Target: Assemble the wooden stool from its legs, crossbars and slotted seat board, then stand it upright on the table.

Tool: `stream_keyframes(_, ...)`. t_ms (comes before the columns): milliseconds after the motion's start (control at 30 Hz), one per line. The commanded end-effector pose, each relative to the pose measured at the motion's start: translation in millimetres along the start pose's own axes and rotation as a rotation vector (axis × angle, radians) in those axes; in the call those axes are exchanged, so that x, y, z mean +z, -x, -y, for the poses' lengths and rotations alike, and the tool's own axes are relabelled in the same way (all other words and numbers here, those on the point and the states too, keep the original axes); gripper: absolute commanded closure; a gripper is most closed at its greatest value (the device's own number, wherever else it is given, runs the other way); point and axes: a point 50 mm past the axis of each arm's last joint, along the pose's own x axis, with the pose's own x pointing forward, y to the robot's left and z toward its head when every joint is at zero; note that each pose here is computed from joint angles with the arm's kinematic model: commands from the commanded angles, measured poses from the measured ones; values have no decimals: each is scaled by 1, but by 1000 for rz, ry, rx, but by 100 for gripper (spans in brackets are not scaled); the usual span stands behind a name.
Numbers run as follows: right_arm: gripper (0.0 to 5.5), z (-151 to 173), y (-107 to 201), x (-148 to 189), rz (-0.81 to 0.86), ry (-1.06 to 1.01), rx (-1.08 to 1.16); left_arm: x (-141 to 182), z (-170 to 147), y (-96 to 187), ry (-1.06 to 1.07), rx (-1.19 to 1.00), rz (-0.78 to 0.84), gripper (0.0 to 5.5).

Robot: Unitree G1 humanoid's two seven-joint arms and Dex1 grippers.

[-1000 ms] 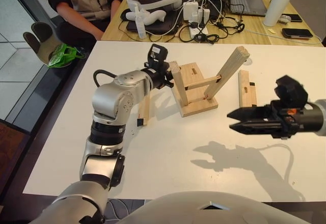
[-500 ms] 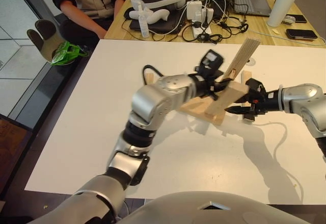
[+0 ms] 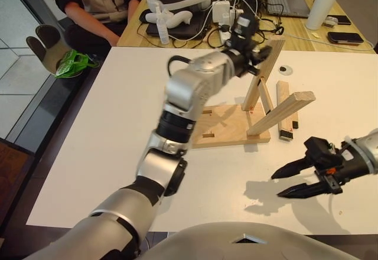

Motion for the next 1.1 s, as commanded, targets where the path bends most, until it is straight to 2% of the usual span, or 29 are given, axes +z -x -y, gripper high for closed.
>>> stream_keyframes(33, 349, 10, -31, -13, 36, -66, -137, -9, -41, 50, -54, 55, -61, 347)
stream_keyframes(167, 349, 58, -52, -13, -18, 10, -399, -20, -81, 74, -49, 278, -126, 347)
stream_keyframes(267, 349, 91, -61, 7, 39, 50, -560, -20, -83, 76, -60, 295, -123, 347)
stream_keyframes(333, 349, 109, -58, 10, -21, 112, -679, -24, -83, 77, -74, 292, -147, 347)
stream_keyframes(433, 349, 131, -29, -3, -264, 271, -819, -33, -88, 84, -118, 320, -198, 347)
stream_keyframes(600, 349, 165, 30, -1, -477, 437, -1079, -40, -91, 86, -131, 327, -219, 347)
stream_keyframes(700, 349, 163, 15, 3, -386, 413, -1028, -61, -71, 77, -211, 216, -324, 347)
stream_keyframes(767, 349, 145, -17, -6, -267, 303, -900, -96, -42, 77, -343, -2, -480, 347)
stream_keyframes(833, 349, 132, -37, -14, -174, 161, -868, -109, -23, 76, -394, -141, -522, 347)
stream_keyframes(967, 349, 130, -43, -17, -112, -9, -959, -95, -9, 56, -419, -195, -436, 347)
stream_keyframes(1033, 349, 140, -32, -8, -72, -15, -1079, -81, -3, 40, -411, -189, -334, 347)
stream_keyframes(1100, 349, 151, -15, 9, 50, -36, -1231, -66, 2, 25, -387, -184, -217, 347)
